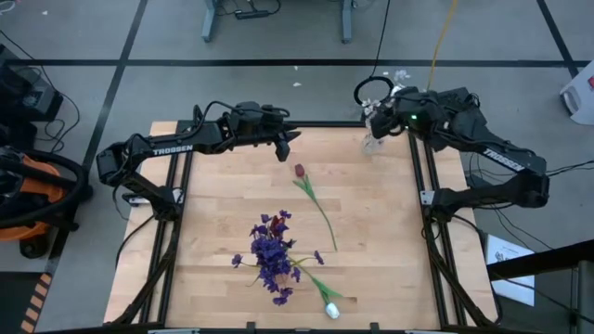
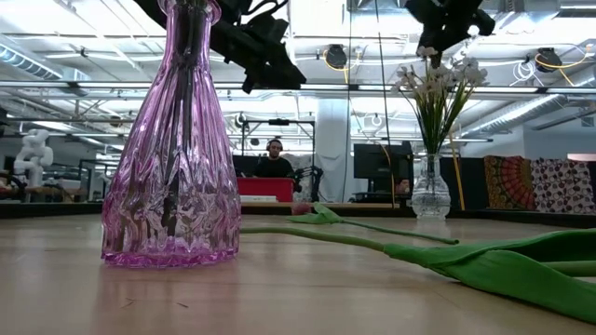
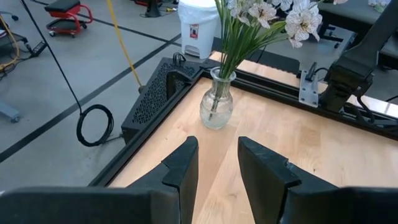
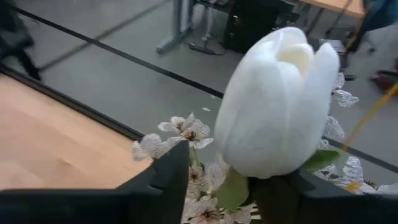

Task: Sort flowers into vase by color
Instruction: Put the white flower into the transparent vase, then put the red flower into the pink vase

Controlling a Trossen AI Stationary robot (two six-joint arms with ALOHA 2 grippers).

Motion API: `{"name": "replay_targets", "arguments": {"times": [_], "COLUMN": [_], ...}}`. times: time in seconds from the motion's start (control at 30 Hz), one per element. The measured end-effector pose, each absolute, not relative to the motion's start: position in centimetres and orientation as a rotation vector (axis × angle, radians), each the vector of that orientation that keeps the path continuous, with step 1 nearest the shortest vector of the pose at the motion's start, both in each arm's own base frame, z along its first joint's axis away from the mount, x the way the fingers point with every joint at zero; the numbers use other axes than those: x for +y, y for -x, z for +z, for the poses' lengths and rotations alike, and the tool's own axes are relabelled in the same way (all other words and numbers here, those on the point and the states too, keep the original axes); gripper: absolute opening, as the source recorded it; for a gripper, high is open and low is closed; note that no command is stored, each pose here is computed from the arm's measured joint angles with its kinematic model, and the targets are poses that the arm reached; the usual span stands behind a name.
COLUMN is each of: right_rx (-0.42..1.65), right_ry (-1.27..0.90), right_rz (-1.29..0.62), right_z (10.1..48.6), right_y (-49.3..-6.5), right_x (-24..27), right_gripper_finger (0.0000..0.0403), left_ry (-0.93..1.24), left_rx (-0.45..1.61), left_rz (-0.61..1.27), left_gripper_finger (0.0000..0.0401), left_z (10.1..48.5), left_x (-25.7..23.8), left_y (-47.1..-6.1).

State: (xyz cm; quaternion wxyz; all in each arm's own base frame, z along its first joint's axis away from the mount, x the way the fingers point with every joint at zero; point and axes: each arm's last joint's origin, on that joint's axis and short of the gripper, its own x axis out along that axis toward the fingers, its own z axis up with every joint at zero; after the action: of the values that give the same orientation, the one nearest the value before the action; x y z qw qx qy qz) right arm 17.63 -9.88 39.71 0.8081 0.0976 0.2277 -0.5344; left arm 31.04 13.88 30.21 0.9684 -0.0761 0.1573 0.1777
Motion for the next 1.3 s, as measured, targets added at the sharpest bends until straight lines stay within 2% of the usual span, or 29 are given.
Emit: {"name": "replay_targets", "arguments": {"times": [0.17, 0.3, 0.47, 0.73, 1.07, 1.3], "right_rx": [0.392, 0.331, 0.274, 0.324, 0.312, 0.315], "right_ry": [-0.266, -0.289, -0.313, -0.301, -0.302, -0.463], "right_rz": [-1.11, -1.109, -1.108, -1.112, -1.116, -1.131], "right_z": [41.0, 41.9, 42.4, 41.9, 42.2, 41.6], "right_y": [-15.4, -13.5, -12.2, -13.4, -12.0, -9.8], "right_x": [-8.8, -7.9, -7.3, -7.9, -7.2, -6.2], "right_gripper_finger": [0.0184, 0.0196, 0.0195, 0.0194, 0.0194, 0.0194], "left_ry": [0.162, 0.16, 0.156, 0.135, 0.135, 0.136], "left_rx": [0.349, 0.35, 0.35, 0.354, 0.353, 0.353], "left_rz": [0.36, 0.359, 0.359, 0.355, 0.355, 0.356], "left_gripper_finger": [0.0118, 0.0118, 0.0118, 0.0118, 0.0118, 0.0118], "left_z": [29.9, 29.9, 29.9, 29.9, 29.9, 29.9], "left_x": [13.8, 13.8, 13.8, 13.9, 13.9, 13.9], "left_y": [-30.9, -30.9, -30.9, -30.9, -30.9, -30.9]}}
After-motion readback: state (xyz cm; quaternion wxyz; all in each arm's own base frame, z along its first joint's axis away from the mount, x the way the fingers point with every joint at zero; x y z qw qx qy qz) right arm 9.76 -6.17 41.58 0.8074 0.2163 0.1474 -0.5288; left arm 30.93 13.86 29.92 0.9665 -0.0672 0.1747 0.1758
